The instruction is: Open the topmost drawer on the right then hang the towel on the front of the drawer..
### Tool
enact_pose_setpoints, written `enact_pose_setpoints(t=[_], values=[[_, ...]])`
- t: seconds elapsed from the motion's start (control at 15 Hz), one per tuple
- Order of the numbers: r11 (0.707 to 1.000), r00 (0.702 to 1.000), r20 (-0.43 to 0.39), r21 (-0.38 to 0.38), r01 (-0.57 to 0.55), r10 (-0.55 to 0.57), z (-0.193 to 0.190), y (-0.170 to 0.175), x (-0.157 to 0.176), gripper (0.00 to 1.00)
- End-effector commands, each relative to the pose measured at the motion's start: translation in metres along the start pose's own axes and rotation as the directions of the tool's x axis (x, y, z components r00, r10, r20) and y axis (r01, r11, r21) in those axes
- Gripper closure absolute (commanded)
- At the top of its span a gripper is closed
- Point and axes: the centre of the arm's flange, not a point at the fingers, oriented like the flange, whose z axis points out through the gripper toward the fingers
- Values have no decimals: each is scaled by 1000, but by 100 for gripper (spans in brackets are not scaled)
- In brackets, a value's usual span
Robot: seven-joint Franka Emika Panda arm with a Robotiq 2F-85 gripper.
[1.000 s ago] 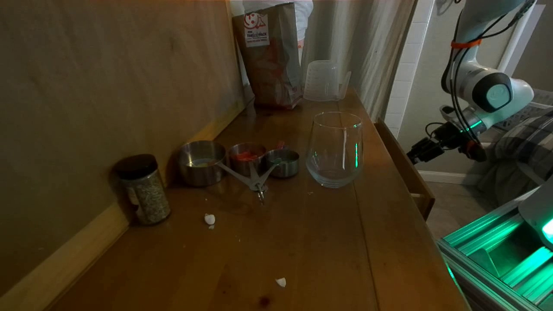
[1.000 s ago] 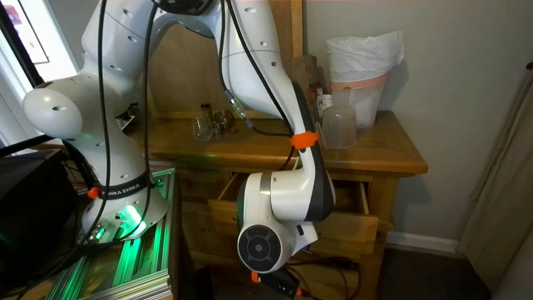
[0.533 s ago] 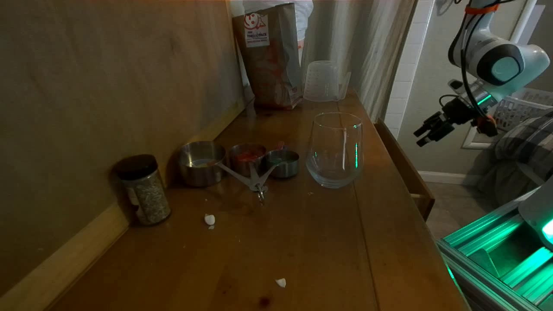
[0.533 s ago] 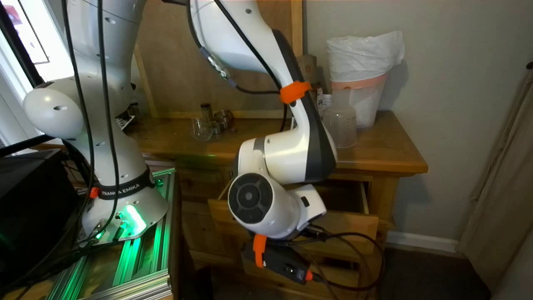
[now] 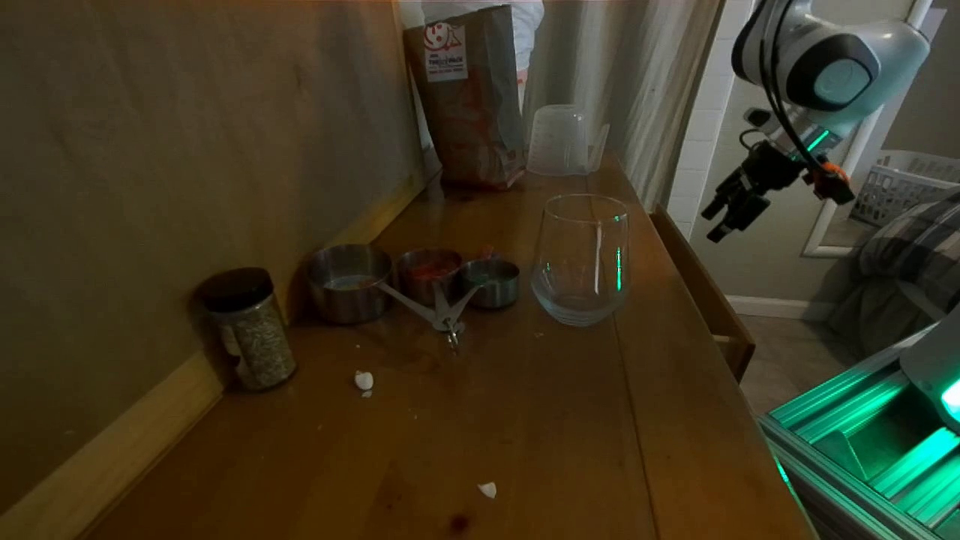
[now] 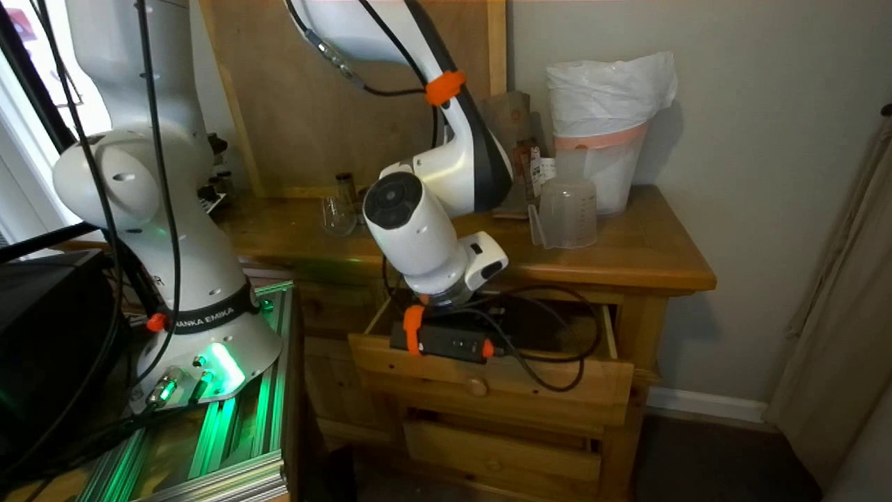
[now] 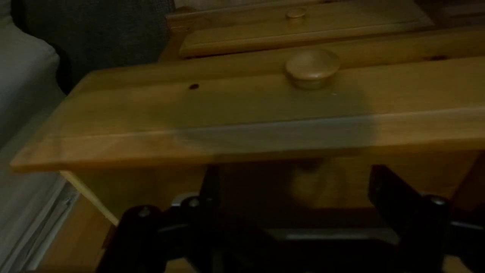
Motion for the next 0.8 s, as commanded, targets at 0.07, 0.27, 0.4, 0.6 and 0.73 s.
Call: enact_pose_setpoints(t=[0.07, 0.27, 0.4, 0.6, 0.73], values=[[990, 992, 64, -78, 117, -112, -24, -37, 47, 0], [988, 985, 108, -62, 140, -133, -13, -48, 62, 0], [988, 981, 129, -41, 149, -142, -1, -52, 67, 0], [987, 980, 118, -4, 163, -162, 14, -48, 68, 0], [987, 981, 109, 20, 159, -161, 23, -45, 65, 0]])
